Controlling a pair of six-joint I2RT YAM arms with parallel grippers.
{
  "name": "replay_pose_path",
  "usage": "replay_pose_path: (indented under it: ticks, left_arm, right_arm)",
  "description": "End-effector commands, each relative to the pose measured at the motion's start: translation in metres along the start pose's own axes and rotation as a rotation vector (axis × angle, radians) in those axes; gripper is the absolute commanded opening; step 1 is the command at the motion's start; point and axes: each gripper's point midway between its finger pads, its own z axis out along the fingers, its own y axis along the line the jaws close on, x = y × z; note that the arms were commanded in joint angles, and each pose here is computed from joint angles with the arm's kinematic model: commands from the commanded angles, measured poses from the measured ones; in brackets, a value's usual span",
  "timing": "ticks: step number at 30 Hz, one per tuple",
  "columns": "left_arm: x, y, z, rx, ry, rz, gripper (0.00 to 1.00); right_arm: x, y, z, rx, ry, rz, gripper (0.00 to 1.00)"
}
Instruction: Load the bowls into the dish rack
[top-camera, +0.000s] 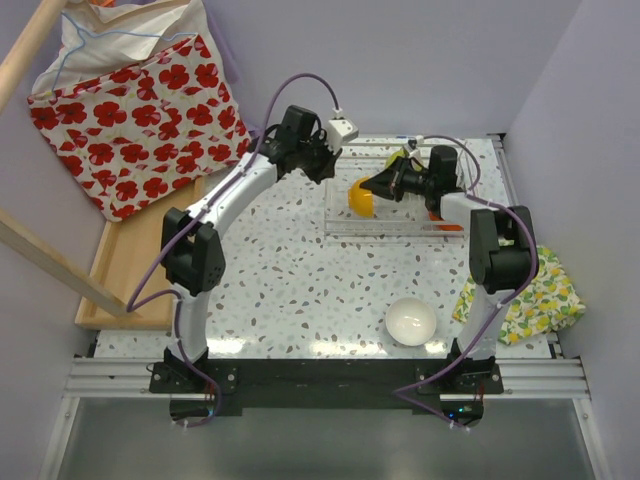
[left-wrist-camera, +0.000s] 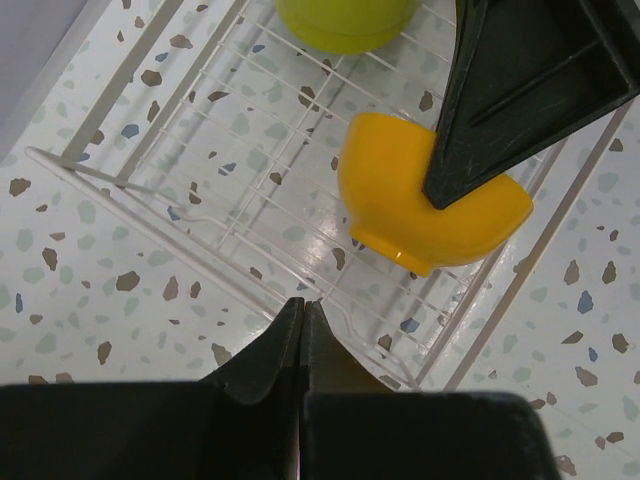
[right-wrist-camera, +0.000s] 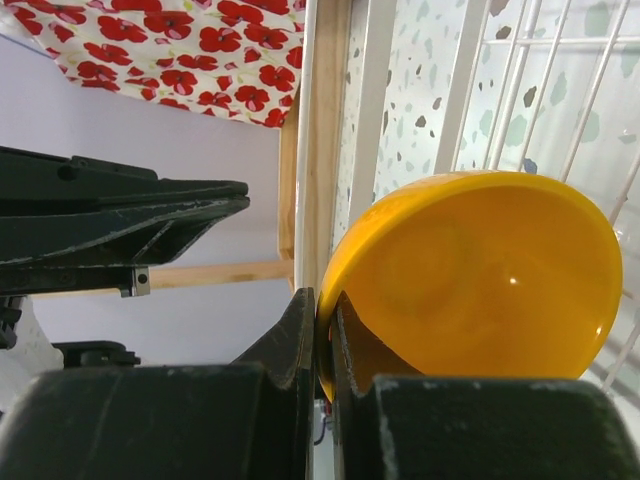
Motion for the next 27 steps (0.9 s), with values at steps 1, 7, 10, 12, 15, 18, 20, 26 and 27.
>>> replay_pose_path:
  ticks: [1, 7, 10, 12, 15, 18, 20, 26, 27]
  left_arm:
    - [-0.031, 0.003, -0.002, -0.022, -0.082, 0.023, 0.01]
    - [-0.031, -0.002, 0.0, -0.017, -0.079, 0.028, 0.0]
    - [-0.032, -0.005, -0.001, -0.015, -0.08, 0.031, 0.0]
    - [-0.033, -0.005, -0.002, -0.018, -0.08, 0.041, 0.0]
    - [-0.034, -0.007, -0.004, -0.018, -0.083, 0.048, 0.0]
    - [-0.034, -0.009, -0.004, -0.016, -0.081, 0.056, 0.0]
    - [-0.032, -0.009, -0.002, -0.017, -0.076, 0.057, 0.0]
    - [-0.029, -0.01, 0.002, -0.014, -0.07, 0.051, 0.0]
    - [-0.029, -0.01, 0.002, -0.011, -0.073, 0.05, 0.0]
  right_arm:
    - [0.006, 0.009, -0.004, -0.035, 0.046, -0.024, 0.0]
    - [0.001, -0.004, -0.01, 0.016, 0.039, -0.032, 0.06]
    - [-0.001, -0.02, -0.014, 0.059, 0.045, -0.026, 0.15]
    - [-0.007, -0.026, -0.019, 0.078, 0.035, -0.031, 0.18]
    - [-0.016, -0.03, -0.028, 0.132, 0.019, -0.074, 0.23]
    - [-0.023, -0.029, -0.039, 0.168, 0.008, -0.136, 0.25]
    - [-0.031, -0.03, -0.055, 0.212, -0.005, -0.175, 0.27]
    - [-0.036, -0.026, -0.087, 0.226, -0.026, -0.217, 0.33]
    - [-0.036, -0.026, -0.091, 0.238, -0.025, -0.229, 0.33]
